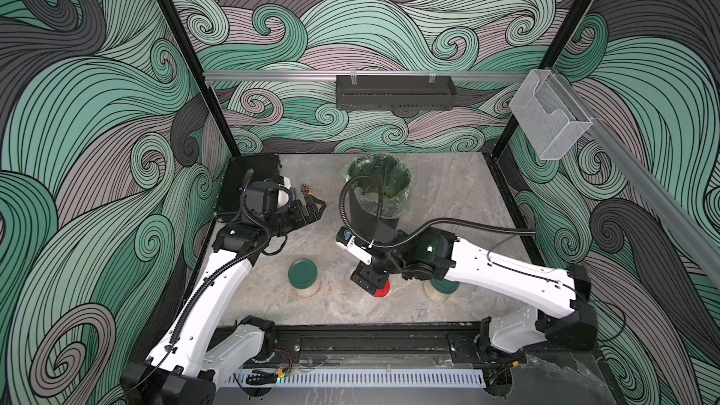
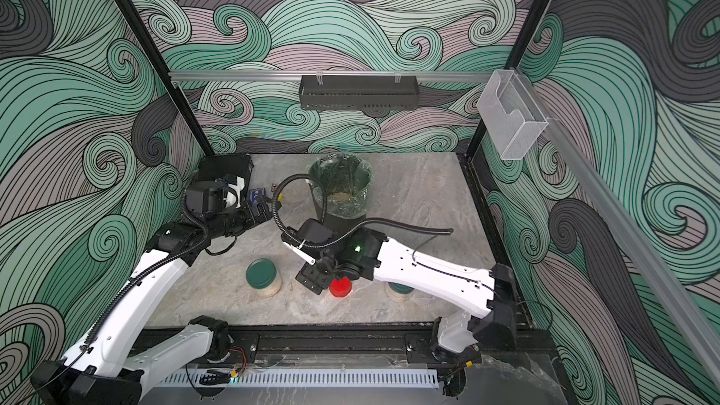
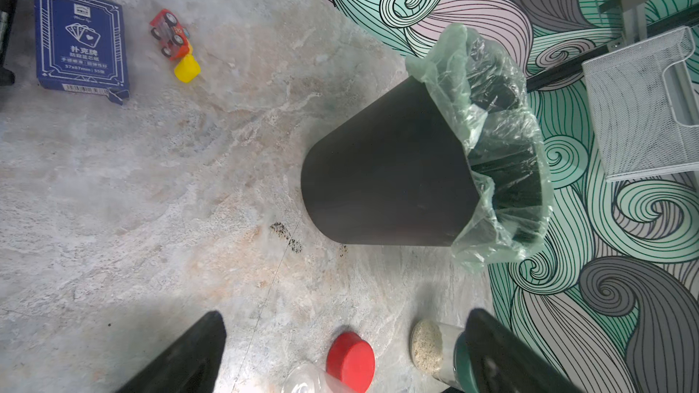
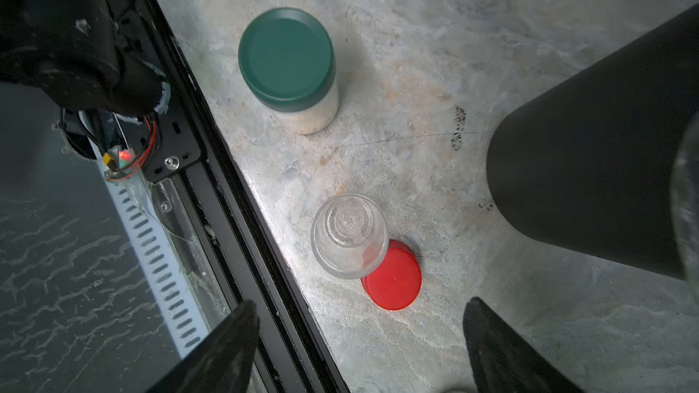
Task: Empty expired oatmeal from jars
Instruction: Place the jar at the center of the board, then move the trash bin to the center of the board.
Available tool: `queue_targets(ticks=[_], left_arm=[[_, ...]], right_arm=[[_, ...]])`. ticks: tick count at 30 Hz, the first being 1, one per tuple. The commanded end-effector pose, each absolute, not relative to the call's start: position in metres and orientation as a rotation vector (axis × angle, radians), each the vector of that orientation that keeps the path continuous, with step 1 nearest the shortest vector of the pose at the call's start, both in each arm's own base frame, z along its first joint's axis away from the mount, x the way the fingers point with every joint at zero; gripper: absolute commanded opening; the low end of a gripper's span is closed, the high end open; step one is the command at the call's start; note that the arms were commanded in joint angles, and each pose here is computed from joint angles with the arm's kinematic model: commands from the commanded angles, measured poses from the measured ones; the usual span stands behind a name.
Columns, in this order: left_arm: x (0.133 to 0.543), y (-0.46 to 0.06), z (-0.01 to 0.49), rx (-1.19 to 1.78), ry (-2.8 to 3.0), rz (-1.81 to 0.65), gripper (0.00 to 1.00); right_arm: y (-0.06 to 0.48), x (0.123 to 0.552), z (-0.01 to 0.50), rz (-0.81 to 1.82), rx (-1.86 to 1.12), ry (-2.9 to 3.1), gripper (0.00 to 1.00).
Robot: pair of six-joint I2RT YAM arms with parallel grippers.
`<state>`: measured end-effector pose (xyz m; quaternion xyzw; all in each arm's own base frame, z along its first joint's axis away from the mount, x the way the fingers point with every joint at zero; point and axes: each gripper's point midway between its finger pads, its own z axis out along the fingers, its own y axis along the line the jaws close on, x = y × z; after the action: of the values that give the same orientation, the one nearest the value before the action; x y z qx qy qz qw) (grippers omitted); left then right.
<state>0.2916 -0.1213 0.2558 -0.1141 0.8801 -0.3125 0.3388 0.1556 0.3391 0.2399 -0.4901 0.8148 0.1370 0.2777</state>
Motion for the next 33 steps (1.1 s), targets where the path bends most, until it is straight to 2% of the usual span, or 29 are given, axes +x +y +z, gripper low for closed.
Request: queue_targets(ticks=[1,7,14,33], left_arm=[[0.293,-0.127,0.26,-0.293,2.27,-0.879,0.99],[0.293,-0.131,0.259,-0.29,2.272,-0.912,0.99],[0.294,-0.135,0.256,-0.295,2.283,-0.937,0.99],[0.296,-0.143,0.246,-0.294,2.315,-0.985,0.99]], right_arm=[[0.31,0.193,0.236,0.328,-1.057,2.269,0.79],[0.287,0.252,0.221,0.43,-0.745,2.31,0.69],[0.291,0.292,0.198,0.492,-0.59,2.338,0.62],[0.28,0.401,0.203,0.503,-0.302,2.276,0.62]])
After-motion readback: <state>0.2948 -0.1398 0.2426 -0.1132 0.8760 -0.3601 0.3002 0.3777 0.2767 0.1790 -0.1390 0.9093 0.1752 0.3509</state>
